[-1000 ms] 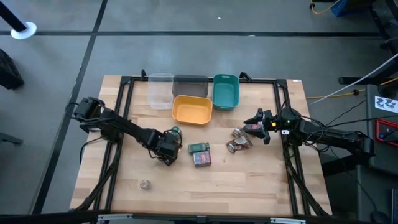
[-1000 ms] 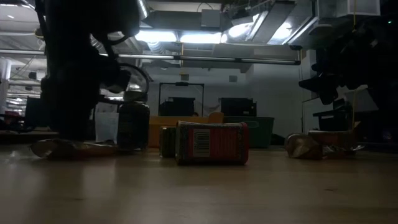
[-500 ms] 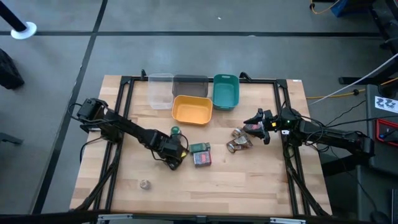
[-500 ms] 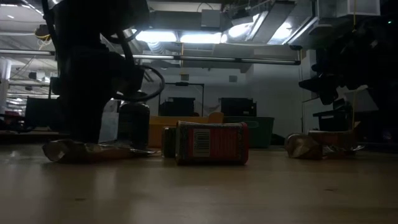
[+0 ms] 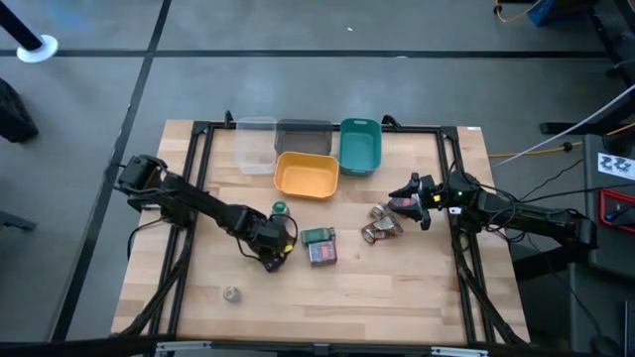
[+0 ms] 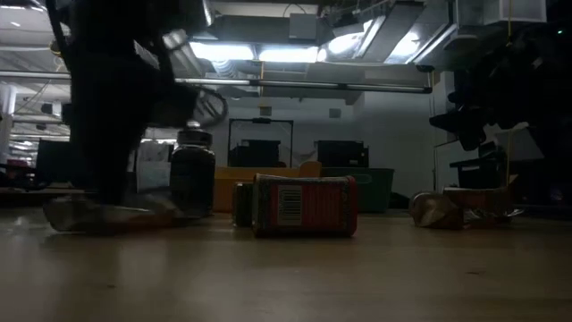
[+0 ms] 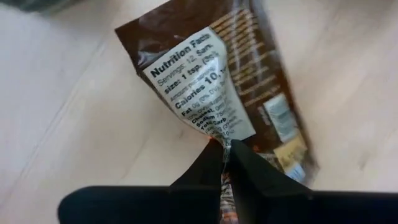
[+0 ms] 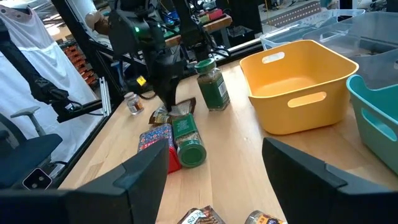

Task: Sort spices by type
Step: Put the left orange seasoning bag into the transparent bin

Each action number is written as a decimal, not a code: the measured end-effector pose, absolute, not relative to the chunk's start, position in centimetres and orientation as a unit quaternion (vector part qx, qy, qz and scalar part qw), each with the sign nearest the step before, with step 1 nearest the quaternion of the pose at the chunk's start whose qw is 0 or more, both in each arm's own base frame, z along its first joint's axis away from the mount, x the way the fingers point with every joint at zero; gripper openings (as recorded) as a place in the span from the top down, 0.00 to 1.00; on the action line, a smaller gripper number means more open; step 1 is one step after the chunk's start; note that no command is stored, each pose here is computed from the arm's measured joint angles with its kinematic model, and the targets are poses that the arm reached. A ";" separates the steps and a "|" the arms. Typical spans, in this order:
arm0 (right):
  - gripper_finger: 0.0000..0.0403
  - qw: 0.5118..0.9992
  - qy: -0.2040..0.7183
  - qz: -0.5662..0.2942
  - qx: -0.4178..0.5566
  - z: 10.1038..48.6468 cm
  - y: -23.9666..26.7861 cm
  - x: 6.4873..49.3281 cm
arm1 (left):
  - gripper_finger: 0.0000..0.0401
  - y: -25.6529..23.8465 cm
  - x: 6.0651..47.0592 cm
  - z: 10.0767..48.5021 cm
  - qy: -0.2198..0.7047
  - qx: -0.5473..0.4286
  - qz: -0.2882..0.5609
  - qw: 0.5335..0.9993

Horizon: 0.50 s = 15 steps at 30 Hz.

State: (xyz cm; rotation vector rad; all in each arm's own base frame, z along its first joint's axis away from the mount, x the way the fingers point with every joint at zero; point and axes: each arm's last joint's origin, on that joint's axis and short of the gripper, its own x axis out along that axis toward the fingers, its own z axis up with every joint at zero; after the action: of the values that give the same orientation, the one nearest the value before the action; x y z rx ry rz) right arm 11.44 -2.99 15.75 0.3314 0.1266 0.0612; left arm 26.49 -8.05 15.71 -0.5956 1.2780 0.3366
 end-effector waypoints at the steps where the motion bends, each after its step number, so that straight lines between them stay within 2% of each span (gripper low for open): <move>1: 0.36 0.984 0.063 0.030 0.165 15.8 -3.0 11.4 | 0.99 -8.0 26.4 16.4 0.573 -0.277 0.148 0.757; 9: 0.36 0.984 0.063 0.030 0.165 15.8 -3.0 11.4 | 1.00 -7.6 25.2 21.0 0.500 -0.304 0.106 0.804; 15: 0.36 0.984 0.062 0.030 0.164 15.8 -3.0 11.4 | 1.00 -6.6 24.1 24.9 0.393 -0.273 0.097 0.873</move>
State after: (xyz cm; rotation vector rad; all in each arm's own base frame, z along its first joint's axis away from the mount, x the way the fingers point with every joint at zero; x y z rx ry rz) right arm 11.44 -3.00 15.77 0.3308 0.1251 0.0610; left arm 24.11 -6.65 24.88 -0.5702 0.8219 0.2024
